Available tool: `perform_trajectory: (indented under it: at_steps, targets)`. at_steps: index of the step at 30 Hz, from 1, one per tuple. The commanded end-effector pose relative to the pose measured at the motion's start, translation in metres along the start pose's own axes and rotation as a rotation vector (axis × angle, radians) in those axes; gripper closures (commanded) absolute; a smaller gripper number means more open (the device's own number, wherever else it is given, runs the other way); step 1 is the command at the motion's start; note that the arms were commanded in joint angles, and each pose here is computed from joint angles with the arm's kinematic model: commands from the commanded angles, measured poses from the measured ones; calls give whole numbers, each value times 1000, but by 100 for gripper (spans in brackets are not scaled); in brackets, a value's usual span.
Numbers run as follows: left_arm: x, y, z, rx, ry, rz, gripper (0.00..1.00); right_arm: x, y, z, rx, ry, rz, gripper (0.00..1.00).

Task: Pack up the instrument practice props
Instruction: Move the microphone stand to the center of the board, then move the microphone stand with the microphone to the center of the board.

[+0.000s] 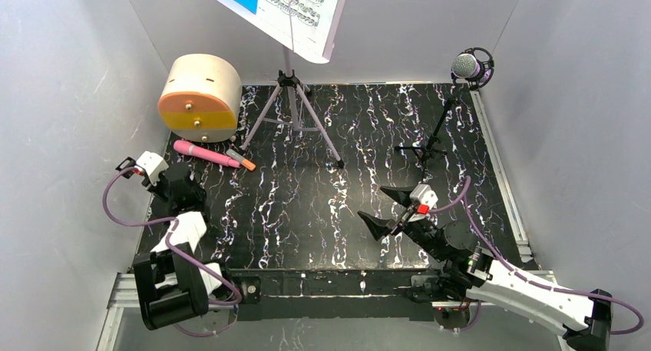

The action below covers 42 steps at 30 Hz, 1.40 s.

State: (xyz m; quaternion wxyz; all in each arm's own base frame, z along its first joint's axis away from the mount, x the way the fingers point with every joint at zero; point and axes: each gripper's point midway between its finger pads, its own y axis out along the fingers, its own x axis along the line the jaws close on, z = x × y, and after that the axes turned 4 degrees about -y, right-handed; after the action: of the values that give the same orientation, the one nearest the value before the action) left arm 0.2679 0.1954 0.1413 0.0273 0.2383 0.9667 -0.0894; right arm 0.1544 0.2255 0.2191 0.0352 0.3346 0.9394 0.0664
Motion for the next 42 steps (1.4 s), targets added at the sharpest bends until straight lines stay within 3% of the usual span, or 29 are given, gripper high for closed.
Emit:
perform_trajectory:
  at_steps: [1,12,21,25,28,30,32,35,42]
  targets:
    - [-20,9,-43,-125,-164,65,100,2,0,-14,-46,32,-8,1]
    - [-7,12,-22,-102,-157,22,100,2,-2,-16,-52,45,-10,1]
    - [10,15,-4,-78,-102,-66,88,0,-6,-21,-58,61,-4,1]
    - [11,13,-12,-94,-103,-67,73,0,-9,-24,-72,75,-3,1]
    - [16,12,-10,-91,-121,-91,53,0,-10,-25,-71,75,-3,1]
    - [17,12,-9,-81,-131,-101,34,-1,-9,-23,-63,73,0,1]
    - [18,11,-10,-70,-144,-114,22,-2,-8,-21,-53,72,9,1]
    - [20,5,-16,-51,-153,-142,15,-6,-7,-19,-41,71,32,1]
    - [18,-20,-48,-21,-171,-146,12,-21,-6,-18,-16,85,126,1]
